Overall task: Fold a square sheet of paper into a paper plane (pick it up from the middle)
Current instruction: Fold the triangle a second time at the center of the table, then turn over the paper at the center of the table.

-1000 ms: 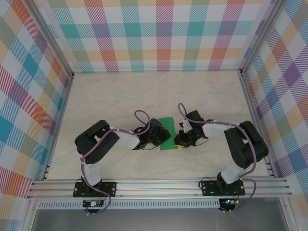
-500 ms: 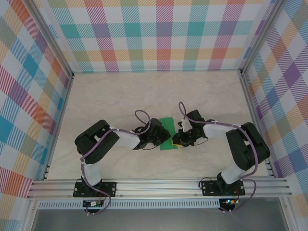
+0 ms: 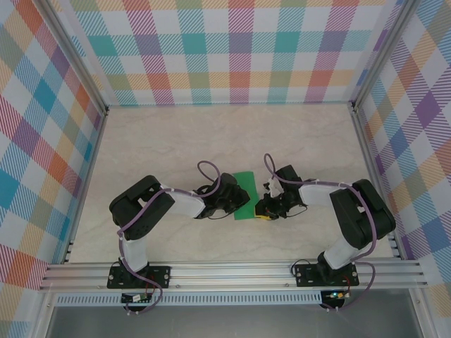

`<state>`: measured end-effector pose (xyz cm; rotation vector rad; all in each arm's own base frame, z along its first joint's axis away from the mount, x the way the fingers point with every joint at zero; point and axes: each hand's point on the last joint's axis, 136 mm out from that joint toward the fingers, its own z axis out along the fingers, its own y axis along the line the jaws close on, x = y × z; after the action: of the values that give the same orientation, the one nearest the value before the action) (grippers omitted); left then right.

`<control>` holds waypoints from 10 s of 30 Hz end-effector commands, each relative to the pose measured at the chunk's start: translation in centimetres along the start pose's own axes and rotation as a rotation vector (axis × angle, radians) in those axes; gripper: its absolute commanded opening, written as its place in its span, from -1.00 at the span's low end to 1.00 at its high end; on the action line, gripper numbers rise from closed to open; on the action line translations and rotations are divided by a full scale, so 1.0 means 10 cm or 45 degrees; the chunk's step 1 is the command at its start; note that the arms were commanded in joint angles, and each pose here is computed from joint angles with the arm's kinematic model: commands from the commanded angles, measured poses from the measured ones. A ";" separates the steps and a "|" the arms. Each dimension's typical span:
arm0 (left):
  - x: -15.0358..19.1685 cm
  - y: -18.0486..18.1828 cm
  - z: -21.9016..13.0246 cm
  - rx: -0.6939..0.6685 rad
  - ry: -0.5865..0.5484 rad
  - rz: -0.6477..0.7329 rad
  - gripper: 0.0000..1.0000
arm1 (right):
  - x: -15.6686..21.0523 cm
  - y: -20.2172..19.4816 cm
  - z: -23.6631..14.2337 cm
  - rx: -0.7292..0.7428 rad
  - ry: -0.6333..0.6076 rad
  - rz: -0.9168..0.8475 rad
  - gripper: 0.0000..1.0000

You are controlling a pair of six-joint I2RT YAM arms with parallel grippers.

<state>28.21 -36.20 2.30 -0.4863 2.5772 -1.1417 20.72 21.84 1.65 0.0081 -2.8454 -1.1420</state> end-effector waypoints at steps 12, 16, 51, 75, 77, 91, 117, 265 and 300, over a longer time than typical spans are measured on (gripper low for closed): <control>0.12 0.37 -0.02 -0.176 0.021 0.024 -0.74 | 0.04 -0.13 -0.16 0.053 -0.057 0.094 -0.67; 0.11 0.36 -0.01 -0.172 0.022 0.024 -0.74 | -0.08 0.21 -0.30 -0.069 -0.104 0.001 -0.66; 0.23 -0.18 -0.10 0.016 0.094 0.137 -0.67 | -0.07 -0.31 0.15 0.072 0.030 0.136 -0.74; -0.06 0.32 -0.15 -0.243 -0.106 0.080 -0.68 | -0.02 -0.40 0.16 0.120 0.039 0.150 -0.87; -0.09 0.30 -0.14 -0.227 -0.103 0.070 -0.67 | -0.02 -0.40 0.16 0.119 0.040 0.150 -0.87; -0.10 -0.05 -0.13 -0.082 -0.062 0.120 -0.55 | -0.02 -0.39 0.15 0.111 0.039 0.145 -0.88; -0.28 0.31 -0.12 -0.226 -0.125 0.098 -0.52 | -0.01 -0.39 0.16 0.112 0.045 0.145 -0.88; -0.36 0.01 -0.13 -0.135 0.005 0.174 -0.56 | -0.60 0.25 -0.05 -0.100 -0.120 0.004 -0.36; -0.31 0.58 -2.78 -0.309 -0.475 0.327 -0.01 | 0.08 0.25 -2.09 1.295 -0.448 -0.201 -0.87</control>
<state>21.52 -16.32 18.55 -0.3821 2.2830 -0.7700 23.66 15.36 18.54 0.1720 -3.4968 -0.1812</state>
